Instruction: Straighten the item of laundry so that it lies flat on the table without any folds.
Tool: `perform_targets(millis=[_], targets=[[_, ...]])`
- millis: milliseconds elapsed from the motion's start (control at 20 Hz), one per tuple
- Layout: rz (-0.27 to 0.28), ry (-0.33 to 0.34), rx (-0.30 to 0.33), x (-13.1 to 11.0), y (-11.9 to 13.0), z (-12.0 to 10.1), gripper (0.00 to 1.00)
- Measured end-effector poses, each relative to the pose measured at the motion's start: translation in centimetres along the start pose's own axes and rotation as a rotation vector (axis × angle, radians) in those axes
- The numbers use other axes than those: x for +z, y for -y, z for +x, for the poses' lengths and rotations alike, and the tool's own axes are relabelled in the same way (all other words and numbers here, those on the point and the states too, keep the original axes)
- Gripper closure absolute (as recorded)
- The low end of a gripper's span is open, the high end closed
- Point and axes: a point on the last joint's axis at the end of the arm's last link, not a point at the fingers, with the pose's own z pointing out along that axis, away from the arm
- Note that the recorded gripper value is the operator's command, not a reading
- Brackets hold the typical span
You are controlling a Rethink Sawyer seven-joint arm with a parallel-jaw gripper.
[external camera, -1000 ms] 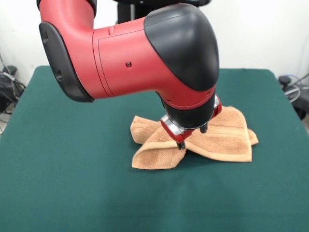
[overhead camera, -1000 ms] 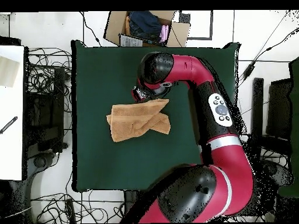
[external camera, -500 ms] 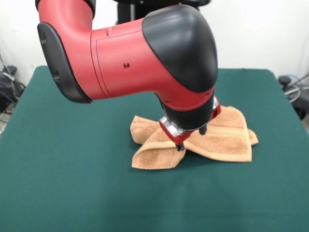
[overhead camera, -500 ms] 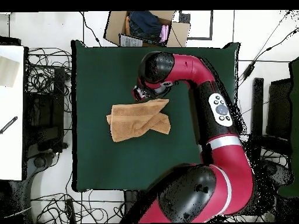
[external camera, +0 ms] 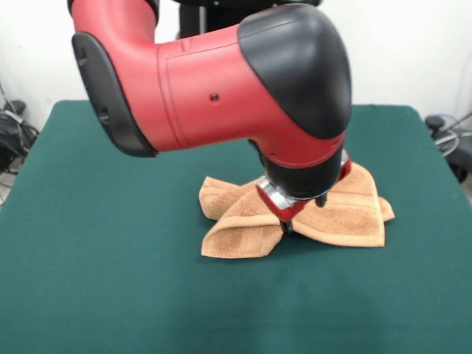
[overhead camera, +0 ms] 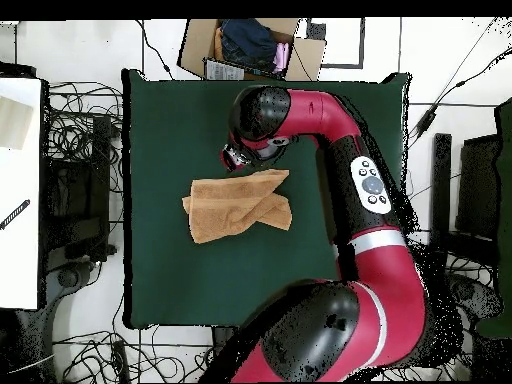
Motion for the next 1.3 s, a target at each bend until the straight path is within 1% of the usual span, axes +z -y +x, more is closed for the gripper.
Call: perform_targets(millis=[300,650,900,1300], targets=[[0.015,-0.002,-0.016,-0.9,-1.0,-0.4,0.00],[0.044,0.004,-0.024,-3.0,-1.4,-0.1,0.00],[0.079,0.026,-0.031,-4.6,-1.7,0.2,0.00],[0.104,0.049,-0.037,-5.3,-1.9,0.1,0.00]])
